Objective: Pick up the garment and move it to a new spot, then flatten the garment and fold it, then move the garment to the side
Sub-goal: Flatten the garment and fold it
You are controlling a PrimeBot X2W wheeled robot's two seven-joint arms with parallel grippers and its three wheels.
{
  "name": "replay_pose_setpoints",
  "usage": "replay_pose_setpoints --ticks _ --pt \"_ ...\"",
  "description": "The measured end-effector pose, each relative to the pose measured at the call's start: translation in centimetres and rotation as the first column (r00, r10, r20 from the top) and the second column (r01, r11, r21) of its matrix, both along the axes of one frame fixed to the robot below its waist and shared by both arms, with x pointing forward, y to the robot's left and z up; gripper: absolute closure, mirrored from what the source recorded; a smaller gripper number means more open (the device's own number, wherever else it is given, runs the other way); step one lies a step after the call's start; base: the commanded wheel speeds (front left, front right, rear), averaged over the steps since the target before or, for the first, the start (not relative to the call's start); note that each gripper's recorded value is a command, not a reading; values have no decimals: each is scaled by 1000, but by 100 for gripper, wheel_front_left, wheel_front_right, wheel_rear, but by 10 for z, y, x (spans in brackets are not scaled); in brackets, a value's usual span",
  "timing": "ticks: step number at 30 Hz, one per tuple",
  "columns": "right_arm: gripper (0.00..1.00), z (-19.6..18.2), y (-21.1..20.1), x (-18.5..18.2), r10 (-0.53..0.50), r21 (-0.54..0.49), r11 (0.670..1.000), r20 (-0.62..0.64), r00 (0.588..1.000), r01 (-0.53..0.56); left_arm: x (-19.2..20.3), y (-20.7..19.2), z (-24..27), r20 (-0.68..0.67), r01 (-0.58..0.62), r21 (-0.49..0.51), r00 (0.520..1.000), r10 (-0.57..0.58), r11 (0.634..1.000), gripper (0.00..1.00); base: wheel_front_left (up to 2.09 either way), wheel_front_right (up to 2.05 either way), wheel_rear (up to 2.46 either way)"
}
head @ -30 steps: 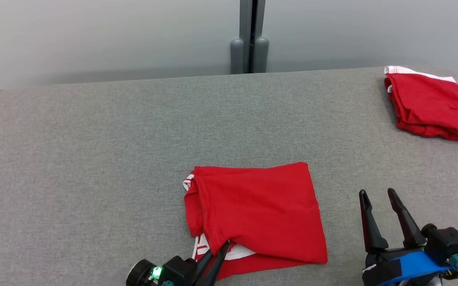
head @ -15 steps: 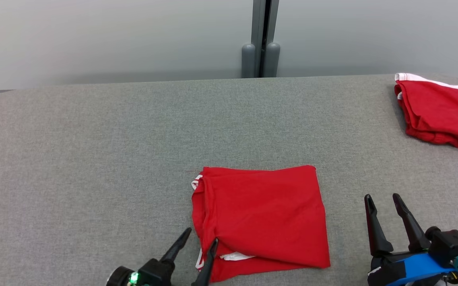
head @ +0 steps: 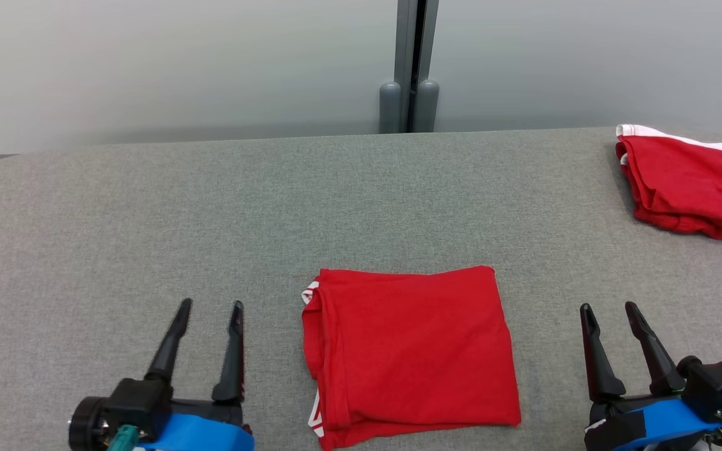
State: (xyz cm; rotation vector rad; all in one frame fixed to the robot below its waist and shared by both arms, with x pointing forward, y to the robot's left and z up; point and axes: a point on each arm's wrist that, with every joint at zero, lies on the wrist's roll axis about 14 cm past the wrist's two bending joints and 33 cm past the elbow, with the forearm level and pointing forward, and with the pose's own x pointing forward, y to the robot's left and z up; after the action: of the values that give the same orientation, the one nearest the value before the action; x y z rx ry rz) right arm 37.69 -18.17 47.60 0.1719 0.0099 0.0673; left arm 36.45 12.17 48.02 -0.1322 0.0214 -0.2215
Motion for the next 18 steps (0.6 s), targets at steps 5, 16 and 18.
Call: replay_pose_setpoints --ticks 5,16,18 --pt "0 5 -2 2 -4 -3 1000 16 1000 4 10 39 17 61 -147 28 987 145 989 0 0 0 0" --pt "0 22 -6 0 -24 -14 1000 69 997 25 12 70 19 90 -252 116 966 242 961 0 0 0 0" --pt "0 26 -5 -2 -24 -18 1000 81 996 25 11 69 18 88 -252 120 966 242 960 0 0 0 0"
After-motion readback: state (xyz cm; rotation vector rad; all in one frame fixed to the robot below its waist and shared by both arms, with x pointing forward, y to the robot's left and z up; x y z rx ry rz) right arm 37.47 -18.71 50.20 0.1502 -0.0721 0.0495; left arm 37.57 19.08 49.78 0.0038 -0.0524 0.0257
